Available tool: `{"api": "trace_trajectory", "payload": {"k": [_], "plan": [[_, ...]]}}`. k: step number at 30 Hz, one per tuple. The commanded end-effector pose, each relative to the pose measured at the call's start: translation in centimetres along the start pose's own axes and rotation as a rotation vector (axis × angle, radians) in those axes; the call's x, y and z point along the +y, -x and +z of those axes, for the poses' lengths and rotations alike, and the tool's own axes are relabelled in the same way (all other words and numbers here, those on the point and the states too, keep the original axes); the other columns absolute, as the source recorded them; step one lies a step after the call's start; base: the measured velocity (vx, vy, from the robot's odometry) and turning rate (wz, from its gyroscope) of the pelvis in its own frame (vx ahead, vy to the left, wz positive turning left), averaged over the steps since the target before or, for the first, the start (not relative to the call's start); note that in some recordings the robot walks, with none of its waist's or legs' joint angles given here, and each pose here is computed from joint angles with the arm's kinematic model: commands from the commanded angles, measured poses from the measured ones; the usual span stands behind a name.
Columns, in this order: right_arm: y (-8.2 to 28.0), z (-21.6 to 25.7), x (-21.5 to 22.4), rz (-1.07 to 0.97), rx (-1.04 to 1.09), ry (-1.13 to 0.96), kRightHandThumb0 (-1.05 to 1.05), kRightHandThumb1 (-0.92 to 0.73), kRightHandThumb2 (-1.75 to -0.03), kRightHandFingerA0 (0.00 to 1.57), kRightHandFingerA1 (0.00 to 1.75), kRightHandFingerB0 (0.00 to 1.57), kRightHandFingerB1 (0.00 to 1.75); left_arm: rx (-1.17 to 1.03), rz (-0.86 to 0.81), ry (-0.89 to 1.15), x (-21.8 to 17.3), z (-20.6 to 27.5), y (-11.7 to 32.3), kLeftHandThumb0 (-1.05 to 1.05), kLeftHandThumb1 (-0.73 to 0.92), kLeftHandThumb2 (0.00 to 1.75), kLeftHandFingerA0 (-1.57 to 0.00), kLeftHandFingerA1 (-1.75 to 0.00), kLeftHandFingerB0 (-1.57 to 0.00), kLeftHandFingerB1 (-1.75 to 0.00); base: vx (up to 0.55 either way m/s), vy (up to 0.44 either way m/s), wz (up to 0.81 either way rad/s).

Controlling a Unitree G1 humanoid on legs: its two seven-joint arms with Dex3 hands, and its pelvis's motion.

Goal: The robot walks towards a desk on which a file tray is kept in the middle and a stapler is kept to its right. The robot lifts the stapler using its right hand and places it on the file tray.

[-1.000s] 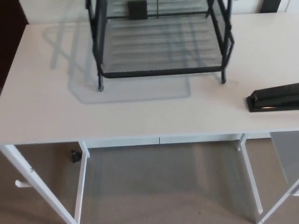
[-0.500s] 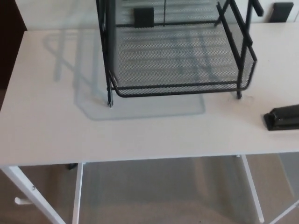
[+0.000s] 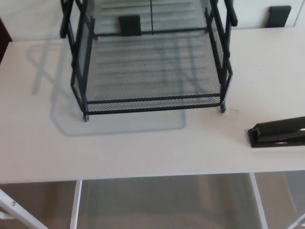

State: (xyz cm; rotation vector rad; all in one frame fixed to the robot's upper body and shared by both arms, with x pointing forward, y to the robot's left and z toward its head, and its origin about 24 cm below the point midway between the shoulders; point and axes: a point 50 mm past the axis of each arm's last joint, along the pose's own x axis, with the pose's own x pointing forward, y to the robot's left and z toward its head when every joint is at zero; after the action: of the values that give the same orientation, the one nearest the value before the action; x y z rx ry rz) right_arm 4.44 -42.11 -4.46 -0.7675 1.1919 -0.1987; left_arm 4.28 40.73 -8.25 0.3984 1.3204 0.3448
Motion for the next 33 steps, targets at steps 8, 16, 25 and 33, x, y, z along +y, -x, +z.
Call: {"api": "trace_trajectory", "payload": {"k": [8, 16, 25, 33], "plan": [[-0.1, 0.0, 0.0, 0.001, 0.008, 0.019, -0.59, -0.75, -0.67, 0.08, 0.15, 0.11, 0.23, -0.014, 0.023, 0.016, 0.7, 0.1, 0.2, -0.70, 0.58, 1.14, -0.39, -0.82, -0.26, -0.72, 0.01, 0.097, -0.02], [0.0, 0.0, 0.0, -0.002, -0.013, -0.002, -0.64, -0.59, -0.93, 0.00, 0.24, 0.05, 0.32, -0.010, 0.024, 0.006, 0.7, 0.1, 0.1, -0.70, 0.56, 1.12, -0.38, -0.82, -0.23, -0.71, 0.07, 0.082, 0.01], [0.1, 0.8, -0.3, -0.004, -0.042, 0.022, -0.58, -0.75, -0.62, 0.04, 0.25, 0.11, 0.26, -0.014, 0.004, -0.039, 0.7, 0.2, 0.2, -0.69, 0.60, 1.15, -0.38, -0.80, -0.31, -0.73, 0.00, 0.000, 0.00], [0.6, 1.0, -0.9, -0.026, -0.085, -0.206, -0.65, -0.77, -0.62, 0.24, 0.39, 0.06, 0.23, -0.024, 0.010, 0.045, 0.7, -0.1, 0.2, -0.74, 0.58, 1.12, -0.34, -0.80, -0.17, -0.69, 0.00, 0.000, 0.00]]}}
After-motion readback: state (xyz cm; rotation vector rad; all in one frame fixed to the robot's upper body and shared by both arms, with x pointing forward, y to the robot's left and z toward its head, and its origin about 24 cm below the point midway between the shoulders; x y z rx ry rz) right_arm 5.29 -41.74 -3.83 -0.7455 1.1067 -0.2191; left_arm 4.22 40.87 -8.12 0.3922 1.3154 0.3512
